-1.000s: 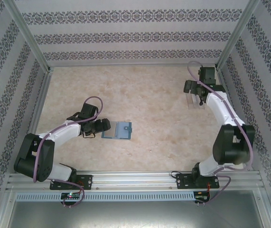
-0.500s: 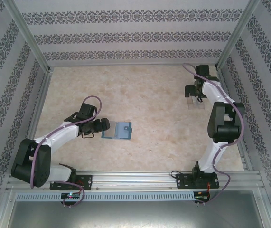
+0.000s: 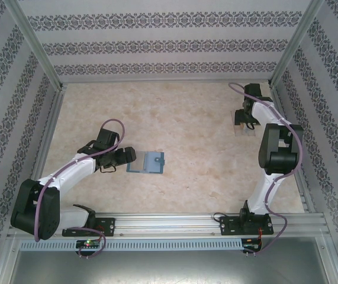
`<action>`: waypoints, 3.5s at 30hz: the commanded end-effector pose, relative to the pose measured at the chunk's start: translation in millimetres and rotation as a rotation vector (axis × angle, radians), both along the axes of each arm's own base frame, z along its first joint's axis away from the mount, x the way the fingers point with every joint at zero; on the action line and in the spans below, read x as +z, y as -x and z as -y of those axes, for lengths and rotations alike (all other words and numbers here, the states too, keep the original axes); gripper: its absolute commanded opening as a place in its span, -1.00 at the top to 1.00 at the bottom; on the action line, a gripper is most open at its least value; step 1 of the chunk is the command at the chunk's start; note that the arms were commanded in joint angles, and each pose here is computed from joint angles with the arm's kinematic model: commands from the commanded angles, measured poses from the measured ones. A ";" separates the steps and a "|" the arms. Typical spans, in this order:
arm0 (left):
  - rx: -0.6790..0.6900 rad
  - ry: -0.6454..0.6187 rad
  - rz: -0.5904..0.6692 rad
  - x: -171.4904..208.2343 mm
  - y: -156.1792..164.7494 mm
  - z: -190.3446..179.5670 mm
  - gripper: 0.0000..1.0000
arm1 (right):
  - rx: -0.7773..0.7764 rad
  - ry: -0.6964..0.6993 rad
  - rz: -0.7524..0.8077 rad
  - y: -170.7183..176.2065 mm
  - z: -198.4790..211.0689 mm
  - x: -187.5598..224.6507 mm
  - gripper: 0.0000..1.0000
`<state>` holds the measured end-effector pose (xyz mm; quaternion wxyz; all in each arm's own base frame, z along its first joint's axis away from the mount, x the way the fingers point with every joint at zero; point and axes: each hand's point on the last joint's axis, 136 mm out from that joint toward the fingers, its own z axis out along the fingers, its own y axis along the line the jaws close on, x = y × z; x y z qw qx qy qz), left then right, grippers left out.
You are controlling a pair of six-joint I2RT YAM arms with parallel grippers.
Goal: Put the credit cards into the card holder
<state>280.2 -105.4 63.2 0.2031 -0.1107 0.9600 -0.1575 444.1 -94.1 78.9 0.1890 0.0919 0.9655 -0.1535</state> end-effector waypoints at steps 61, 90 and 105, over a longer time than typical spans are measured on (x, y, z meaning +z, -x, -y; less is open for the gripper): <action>-0.063 0.067 -0.066 14.2 7.5 17.2 -0.99 | 0.322 -0.786 0.327 56.4 -217.7 100.8 1.00; -0.076 0.433 -0.131 -7.6 18.9 68.7 0.07 | 0.350 -1.233 0.174 163.4 -451.5 11.0 1.00; -0.006 0.232 -0.167 -35.2 3.6 43.4 -0.22 | 0.329 -1.263 0.061 174.7 -474.2 -18.2 1.00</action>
